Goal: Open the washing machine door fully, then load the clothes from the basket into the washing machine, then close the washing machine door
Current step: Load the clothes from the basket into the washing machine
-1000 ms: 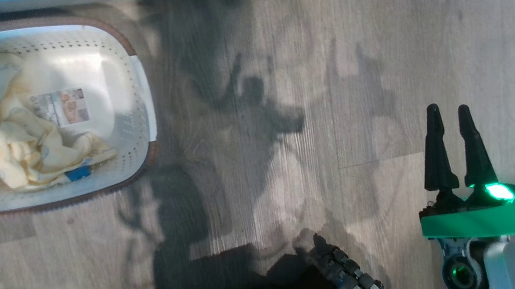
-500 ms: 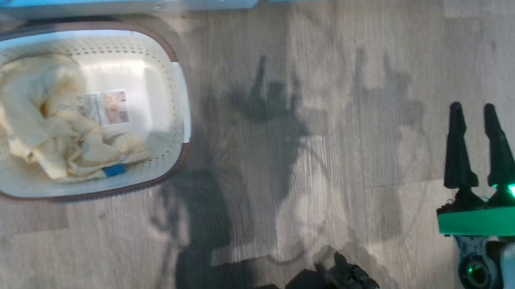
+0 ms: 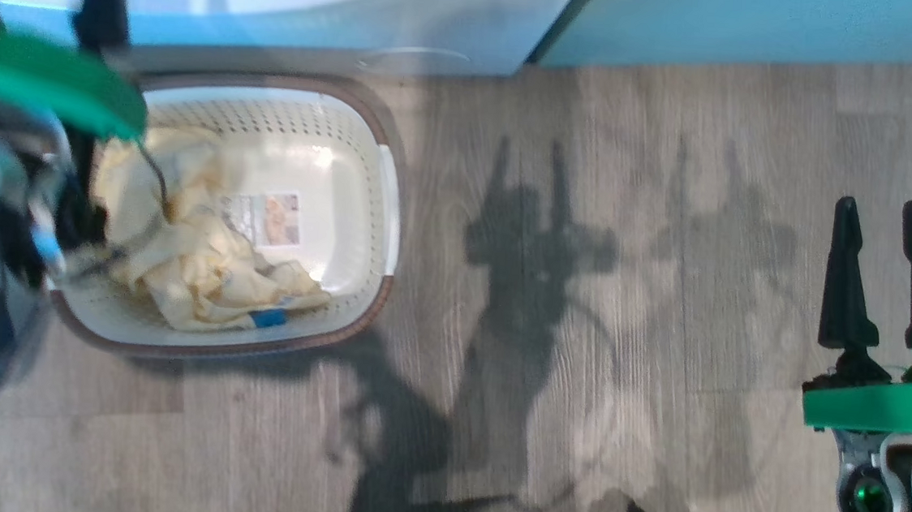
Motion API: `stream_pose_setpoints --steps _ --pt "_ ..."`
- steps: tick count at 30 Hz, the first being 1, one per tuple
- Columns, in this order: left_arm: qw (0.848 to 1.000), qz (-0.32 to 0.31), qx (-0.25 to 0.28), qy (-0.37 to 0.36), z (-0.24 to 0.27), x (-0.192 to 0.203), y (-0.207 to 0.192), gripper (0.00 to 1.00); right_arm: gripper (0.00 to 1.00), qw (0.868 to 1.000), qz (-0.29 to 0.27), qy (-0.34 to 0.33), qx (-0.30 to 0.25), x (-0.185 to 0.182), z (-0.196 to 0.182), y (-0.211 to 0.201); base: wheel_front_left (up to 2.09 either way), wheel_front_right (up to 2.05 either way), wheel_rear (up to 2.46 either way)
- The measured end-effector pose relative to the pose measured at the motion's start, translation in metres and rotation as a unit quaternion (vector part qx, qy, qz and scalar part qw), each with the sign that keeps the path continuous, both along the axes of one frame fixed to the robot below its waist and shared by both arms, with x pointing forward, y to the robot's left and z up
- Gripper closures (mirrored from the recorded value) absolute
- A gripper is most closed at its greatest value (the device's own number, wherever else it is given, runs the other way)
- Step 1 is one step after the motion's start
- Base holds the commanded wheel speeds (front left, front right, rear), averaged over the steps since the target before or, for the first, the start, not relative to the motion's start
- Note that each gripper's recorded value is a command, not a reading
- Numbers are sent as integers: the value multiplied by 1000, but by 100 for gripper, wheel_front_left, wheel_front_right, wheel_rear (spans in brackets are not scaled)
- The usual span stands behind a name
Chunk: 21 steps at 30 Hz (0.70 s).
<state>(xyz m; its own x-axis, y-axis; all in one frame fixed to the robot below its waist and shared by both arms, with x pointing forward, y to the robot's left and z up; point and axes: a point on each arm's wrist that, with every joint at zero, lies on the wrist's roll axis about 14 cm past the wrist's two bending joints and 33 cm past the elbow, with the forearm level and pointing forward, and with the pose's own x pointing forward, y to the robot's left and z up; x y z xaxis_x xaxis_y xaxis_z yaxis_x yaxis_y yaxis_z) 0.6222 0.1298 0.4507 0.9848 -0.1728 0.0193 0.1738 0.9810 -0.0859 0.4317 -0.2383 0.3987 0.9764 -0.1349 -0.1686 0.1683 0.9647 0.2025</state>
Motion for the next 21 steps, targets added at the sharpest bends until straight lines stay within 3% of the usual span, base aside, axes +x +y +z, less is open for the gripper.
stream_pose_setpoints --steps 21 --pt "998 58 -3 24 32 -165 34 0 0 998 53 -34 -24 -34 40 34 0 0 0"
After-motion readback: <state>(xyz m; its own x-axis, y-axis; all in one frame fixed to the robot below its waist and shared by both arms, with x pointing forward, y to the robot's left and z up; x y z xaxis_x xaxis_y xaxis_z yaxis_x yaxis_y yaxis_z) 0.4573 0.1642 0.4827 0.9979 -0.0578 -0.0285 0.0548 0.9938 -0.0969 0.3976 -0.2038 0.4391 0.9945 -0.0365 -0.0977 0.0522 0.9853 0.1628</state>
